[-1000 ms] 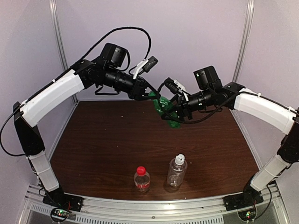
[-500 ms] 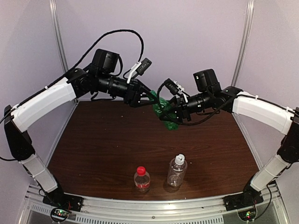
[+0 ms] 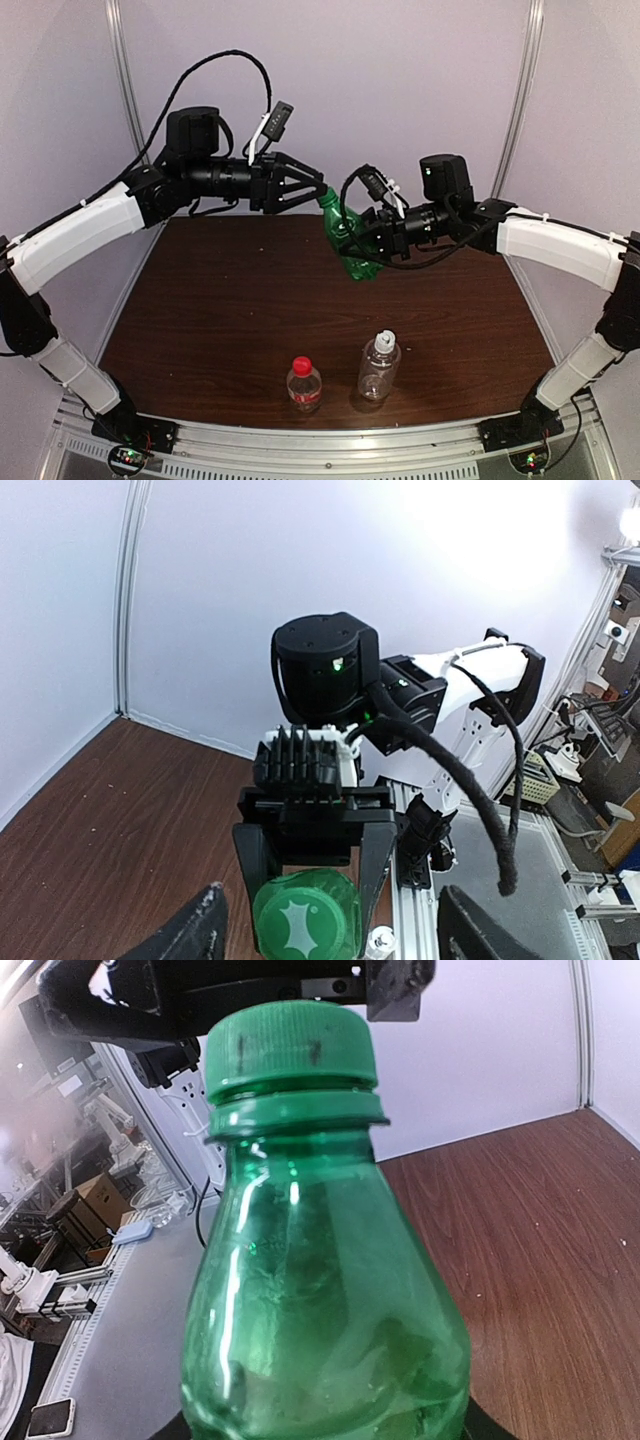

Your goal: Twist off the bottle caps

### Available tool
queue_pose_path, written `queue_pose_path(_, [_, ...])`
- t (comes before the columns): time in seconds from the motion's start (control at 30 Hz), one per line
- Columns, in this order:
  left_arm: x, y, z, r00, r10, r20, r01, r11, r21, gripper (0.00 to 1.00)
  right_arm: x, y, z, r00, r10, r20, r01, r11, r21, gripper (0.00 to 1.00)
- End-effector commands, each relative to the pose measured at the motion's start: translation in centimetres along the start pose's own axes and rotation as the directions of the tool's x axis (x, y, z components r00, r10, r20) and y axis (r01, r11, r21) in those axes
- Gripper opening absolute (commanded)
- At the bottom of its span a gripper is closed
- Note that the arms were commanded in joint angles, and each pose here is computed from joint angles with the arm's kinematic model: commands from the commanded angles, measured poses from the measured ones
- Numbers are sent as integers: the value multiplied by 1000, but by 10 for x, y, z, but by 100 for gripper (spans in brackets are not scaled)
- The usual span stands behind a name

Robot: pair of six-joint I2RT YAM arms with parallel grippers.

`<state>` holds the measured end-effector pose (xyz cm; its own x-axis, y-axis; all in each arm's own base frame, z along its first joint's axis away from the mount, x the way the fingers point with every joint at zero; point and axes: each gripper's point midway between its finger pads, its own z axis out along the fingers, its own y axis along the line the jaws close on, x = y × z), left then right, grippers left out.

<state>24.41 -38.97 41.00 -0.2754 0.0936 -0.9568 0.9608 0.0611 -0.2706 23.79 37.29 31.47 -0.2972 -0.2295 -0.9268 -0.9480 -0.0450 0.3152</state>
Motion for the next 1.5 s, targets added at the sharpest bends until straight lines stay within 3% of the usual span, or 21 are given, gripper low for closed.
queue_pose_path(0.0, [-19, -7, 0, 997, 38, 74, -41, 998, 41, 72, -24, 23, -6, 996, -51, 74, 55, 997, -62, 45])
queue_pose_path(0.3, [-13, -3, 6, 998, 8, 67, -12, 998, 67, 54, -29, 22, -6, 994, -47, 96, 53, 997, -62, 44])
queue_pose_path(0.6, [-13, 0, 11, 997, -1, 74, -5, 997, 80, 43, -30, 18, -5, 994, -43, 100, 48, 998, -51, 43])
queue_pose_path(0.8, [-12, 6, 13, 997, -22, 76, 18, 998, 60, 24, -31, 3, -5, 995, -36, 97, 32, 999, 41, 40])
queue_pose_path(0.97, [-21, 26, 12, 988, -104, 118, 110, 993, -51, 0, -25, -25, -9, 997, -38, 66, 23, 979, 205, 38])
queue_pose_path(1.1, [-25, 46, 7, 968, -178, 176, 208, 963, -174, 0, -24, -45, -16, 997, -51, 54, 30, 941, 338, 38])
queue_pose_path(1.23, [-19, 68, 3, 938, -262, 228, 329, 881, -339, 0, -20, -69, -24, 997, -77, 24, 55, 866, 497, 37])
queue_pose_path(1.33, [-17, 78, 3, 931, -261, 257, 355, 817, -455, 0, -15, -85, -30, 995, -103, -10, 88, 789, 608, 37])
queue_pose_path(1.47, [-15, 88, -1, 911, -276, 307, 401, 766, -502, 1, -9, -94, -32, 993, -111, -29, 102, 743, 662, 37])
